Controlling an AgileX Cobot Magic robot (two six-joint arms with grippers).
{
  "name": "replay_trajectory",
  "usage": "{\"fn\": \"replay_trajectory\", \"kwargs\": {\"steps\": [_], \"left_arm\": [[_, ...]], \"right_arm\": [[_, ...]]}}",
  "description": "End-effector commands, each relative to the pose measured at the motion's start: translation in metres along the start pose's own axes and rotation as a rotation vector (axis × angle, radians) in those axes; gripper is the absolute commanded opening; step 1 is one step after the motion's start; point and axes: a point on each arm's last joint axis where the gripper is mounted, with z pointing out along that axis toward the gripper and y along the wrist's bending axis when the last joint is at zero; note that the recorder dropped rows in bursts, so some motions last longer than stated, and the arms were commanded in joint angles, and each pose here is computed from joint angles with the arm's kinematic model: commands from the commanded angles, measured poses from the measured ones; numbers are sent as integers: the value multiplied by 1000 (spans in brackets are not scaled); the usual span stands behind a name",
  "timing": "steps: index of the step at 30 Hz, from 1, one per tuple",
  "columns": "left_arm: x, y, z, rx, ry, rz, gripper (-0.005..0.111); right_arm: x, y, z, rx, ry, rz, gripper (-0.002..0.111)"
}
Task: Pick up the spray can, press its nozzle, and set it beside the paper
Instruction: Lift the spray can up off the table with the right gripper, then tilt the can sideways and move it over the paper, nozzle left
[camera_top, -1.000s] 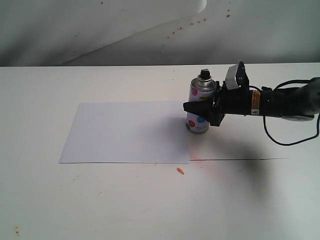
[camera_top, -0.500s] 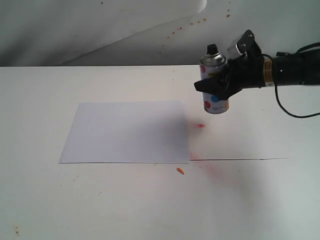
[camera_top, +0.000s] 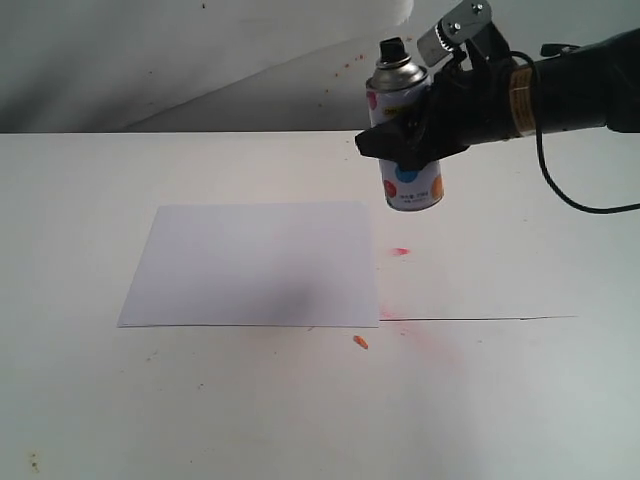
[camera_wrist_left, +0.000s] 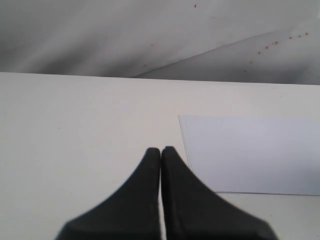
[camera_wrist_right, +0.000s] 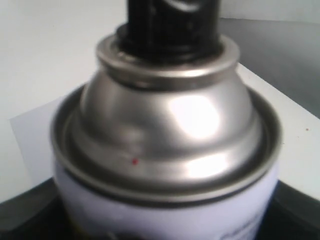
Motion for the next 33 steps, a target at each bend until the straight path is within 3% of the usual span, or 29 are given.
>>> {"fn": "replay_trajectory", "kwargs": {"steps": [1,14,19,26,33], "left_arm": [[1,0,0,5,-7,-1,2],[1,0,0,5,-7,-1,2],[1,0,0,5,-7,-1,2],[1,0,0,5,-7,-1,2],[1,0,0,5,-7,-1,2]], "right_arm": [[-1,11,-7,68,6,41,0],[1,18,-11,55,10,42,0],[6,13,-10,139,-32,-24,0],[15,12,-1,394,68,-162,0],[14,35,13,420,190,-274,0]]}}
